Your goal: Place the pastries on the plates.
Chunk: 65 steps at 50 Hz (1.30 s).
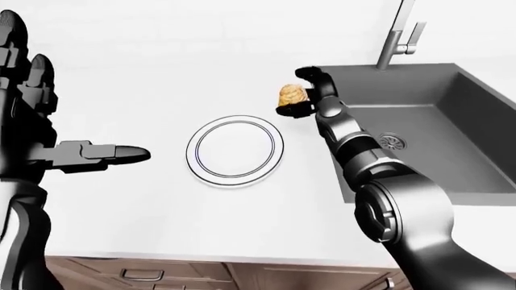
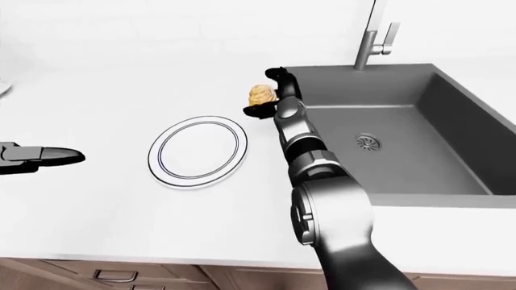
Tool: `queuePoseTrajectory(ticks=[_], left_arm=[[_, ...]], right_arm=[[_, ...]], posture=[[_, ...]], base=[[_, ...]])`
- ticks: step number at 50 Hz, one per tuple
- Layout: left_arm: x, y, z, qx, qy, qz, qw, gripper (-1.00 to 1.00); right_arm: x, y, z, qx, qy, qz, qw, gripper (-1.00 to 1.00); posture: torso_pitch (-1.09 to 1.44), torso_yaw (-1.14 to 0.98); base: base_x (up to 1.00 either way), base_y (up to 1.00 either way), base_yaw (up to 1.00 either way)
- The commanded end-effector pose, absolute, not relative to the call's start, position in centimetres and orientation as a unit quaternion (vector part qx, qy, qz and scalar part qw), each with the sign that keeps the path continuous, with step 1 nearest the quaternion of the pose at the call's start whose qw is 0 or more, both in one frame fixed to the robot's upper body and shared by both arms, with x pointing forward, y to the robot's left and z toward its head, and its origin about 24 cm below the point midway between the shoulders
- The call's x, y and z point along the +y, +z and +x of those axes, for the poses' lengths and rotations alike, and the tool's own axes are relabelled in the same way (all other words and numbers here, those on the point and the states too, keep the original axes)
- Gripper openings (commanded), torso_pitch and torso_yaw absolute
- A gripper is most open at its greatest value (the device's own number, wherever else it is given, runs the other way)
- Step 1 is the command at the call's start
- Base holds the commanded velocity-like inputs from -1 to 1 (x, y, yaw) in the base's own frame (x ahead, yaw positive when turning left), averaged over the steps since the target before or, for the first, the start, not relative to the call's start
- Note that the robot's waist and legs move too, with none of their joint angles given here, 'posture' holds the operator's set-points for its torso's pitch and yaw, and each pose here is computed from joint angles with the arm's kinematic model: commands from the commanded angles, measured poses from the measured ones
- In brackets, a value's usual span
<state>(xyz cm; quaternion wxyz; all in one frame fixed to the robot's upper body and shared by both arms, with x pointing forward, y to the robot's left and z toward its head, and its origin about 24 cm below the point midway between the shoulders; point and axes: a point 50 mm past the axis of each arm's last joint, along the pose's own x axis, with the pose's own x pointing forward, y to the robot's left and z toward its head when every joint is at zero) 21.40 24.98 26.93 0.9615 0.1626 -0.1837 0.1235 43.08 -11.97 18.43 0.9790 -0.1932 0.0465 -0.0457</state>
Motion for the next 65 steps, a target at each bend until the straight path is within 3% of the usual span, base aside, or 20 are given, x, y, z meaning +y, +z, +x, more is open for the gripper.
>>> queuePoseTrajectory(ticks=[1, 13, 20, 27, 41, 55, 65], left_arm=[[24.9, 28.0, 20.8, -0.217, 0.131, 0.174, 0.952, 1.0], [25.3, 28.6, 20.2, -0.219, 0.136, 0.182, 0.949, 1.0], [25.4, 28.5, 19.8, -0.22, 0.138, 0.182, 0.948, 1.0], [25.3, 28.3, 19.8, -0.22, 0.138, 0.18, 0.949, 1.0], [25.1, 28.2, 20.0, -0.22, 0.135, 0.176, 0.95, 1.0], [25.0, 28.4, 20.2, -0.221, 0.13, 0.175, 0.95, 1.0], [24.8, 28.1, 20.4, -0.218, 0.127, 0.175, 0.952, 1.0]], right_arm=[[-11.7, 21.5, 43.4, -0.009, -0.055, -0.188, 0.981, 0.23], [-12.0, 21.0, 43.3, -0.004, -0.075, -0.185, 0.98, -0.23], [-12.2, 21.3, 43.3, -0.01, -0.083, -0.189, 0.978, -0.67], [-12.4, 22.0, 43.4, -0.02, -0.088, -0.192, 0.977, -0.98], [-11.5, 25.9, 43.4, -0.073, -0.063, -0.198, 0.976, -1.0], [-7.0, 29.1, 42.7, -0.113, 0.145, -0.196, 0.963, -1.0], [-5.0, 28.9, 42.1, -0.107, 0.251, -0.206, 0.94, -1.0]], posture=[[0.0, 0.0], [0.0, 0.0], [0.0, 0.0], [0.0, 0.0], [0.0, 0.0], [0.0, 0.0], [0.0, 0.0]], base=[[0.0, 0.0, 0.0], [0.0, 0.0, 0.0], [0.0, 0.0, 0.0], [0.0, 0.0, 0.0], [0.0, 0.0, 0.0], [0.0, 0.0, 0.0], [0.0, 0.0, 0.0]])
